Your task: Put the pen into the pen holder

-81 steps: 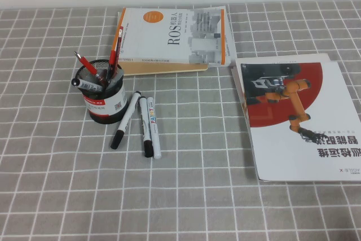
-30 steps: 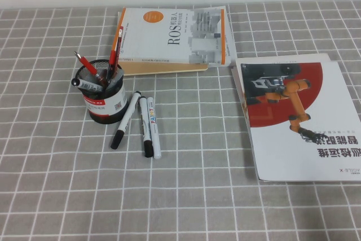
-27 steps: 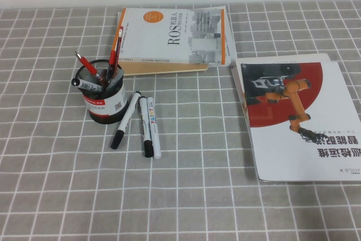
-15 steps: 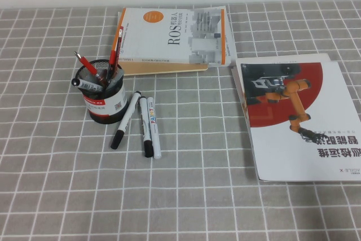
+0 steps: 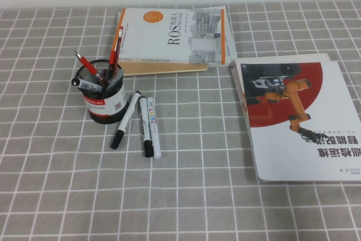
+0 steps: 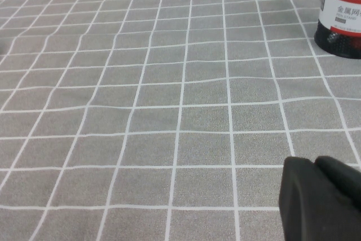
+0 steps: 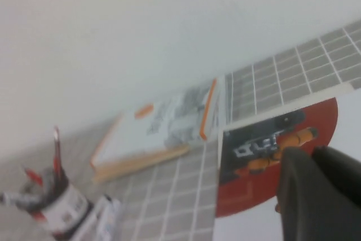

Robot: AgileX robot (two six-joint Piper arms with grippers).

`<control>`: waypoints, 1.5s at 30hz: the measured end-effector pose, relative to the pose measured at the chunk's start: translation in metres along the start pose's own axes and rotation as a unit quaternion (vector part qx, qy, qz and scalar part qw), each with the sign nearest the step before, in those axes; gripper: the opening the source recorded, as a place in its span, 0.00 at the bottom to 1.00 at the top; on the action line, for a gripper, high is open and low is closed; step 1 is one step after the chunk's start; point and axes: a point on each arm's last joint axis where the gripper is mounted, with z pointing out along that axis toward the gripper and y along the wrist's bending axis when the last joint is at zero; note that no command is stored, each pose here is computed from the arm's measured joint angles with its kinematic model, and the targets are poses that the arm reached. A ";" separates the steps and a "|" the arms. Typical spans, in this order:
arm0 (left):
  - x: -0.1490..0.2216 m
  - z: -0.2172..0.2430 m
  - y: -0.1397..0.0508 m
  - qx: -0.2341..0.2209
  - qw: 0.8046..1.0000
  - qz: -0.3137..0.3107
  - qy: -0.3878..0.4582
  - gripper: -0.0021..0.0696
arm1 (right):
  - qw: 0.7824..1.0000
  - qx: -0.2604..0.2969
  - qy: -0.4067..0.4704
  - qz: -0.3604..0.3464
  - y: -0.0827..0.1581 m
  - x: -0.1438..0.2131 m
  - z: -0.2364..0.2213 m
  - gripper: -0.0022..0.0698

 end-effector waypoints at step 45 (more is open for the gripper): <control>0.000 0.000 0.000 0.000 1.000 0.000 0.000 0.02 | 0.753 -0.048 0.574 -0.318 0.191 0.114 0.382 0.01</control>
